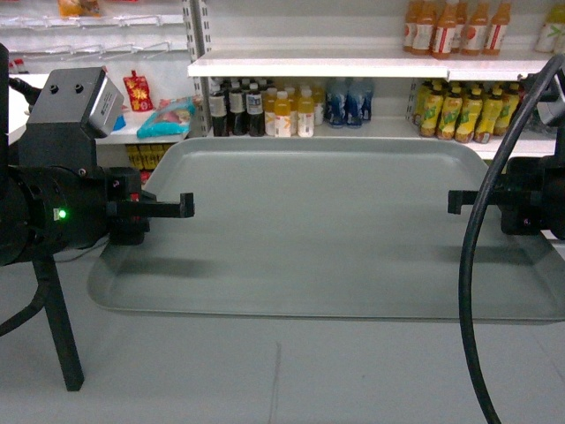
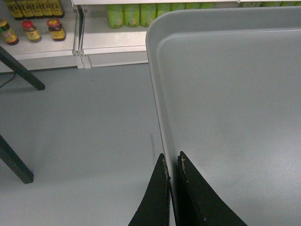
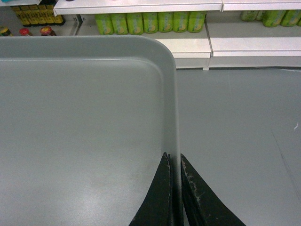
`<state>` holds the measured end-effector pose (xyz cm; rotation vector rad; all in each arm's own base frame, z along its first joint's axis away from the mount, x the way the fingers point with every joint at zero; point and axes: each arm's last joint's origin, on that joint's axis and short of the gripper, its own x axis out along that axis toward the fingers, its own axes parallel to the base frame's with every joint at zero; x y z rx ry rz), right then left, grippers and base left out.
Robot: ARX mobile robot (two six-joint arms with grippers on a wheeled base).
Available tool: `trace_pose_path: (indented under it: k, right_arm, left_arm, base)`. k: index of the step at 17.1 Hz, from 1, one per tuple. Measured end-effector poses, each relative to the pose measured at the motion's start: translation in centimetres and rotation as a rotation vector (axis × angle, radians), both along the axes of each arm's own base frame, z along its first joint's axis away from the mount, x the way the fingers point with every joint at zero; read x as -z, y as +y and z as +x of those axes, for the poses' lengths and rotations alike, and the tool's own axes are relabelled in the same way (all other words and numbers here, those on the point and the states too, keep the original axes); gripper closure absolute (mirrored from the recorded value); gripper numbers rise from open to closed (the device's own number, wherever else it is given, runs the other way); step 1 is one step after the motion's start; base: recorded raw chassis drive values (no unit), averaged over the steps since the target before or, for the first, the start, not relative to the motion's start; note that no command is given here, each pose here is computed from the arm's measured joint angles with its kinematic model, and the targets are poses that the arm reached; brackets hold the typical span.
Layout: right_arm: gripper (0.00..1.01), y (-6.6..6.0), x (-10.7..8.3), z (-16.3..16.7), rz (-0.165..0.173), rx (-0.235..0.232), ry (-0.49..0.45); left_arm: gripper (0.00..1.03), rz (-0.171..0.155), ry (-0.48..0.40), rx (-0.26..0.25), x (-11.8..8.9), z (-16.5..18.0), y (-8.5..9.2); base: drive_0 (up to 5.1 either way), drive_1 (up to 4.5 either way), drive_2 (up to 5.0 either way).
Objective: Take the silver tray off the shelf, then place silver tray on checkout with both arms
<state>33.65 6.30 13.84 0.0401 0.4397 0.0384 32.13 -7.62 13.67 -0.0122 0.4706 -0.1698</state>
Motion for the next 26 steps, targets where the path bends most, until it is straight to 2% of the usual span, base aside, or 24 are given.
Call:
trace_pose_path:
  k: [12, 24, 26]
  right_arm:
    - [0.98, 0.0, 0.04, -0.02, 0.0, -0.002, 0.004]
    - [0.98, 0.0, 0.01, -0.01, -0.001, -0.001, 0.002]
    - [0.98, 0.0, 0.01, -0.01, -0.001, -0.001, 0.002]
  left_arm:
    - [1.0, 0.001, 0.006, 0.0, 0.07, -0.03, 0.03]
    - [1.0, 0.001, 0.003, 0.001, 0.05, -0.03, 0.01]
    - [1.0, 0.001, 0.003, 0.0, 0.05, -0.03, 0.01]
  base:
    - [0.1, -4.04, 4.3]
    - [0.0, 0.0, 0.0]
    - [-4.3, 2.15, 2.2]
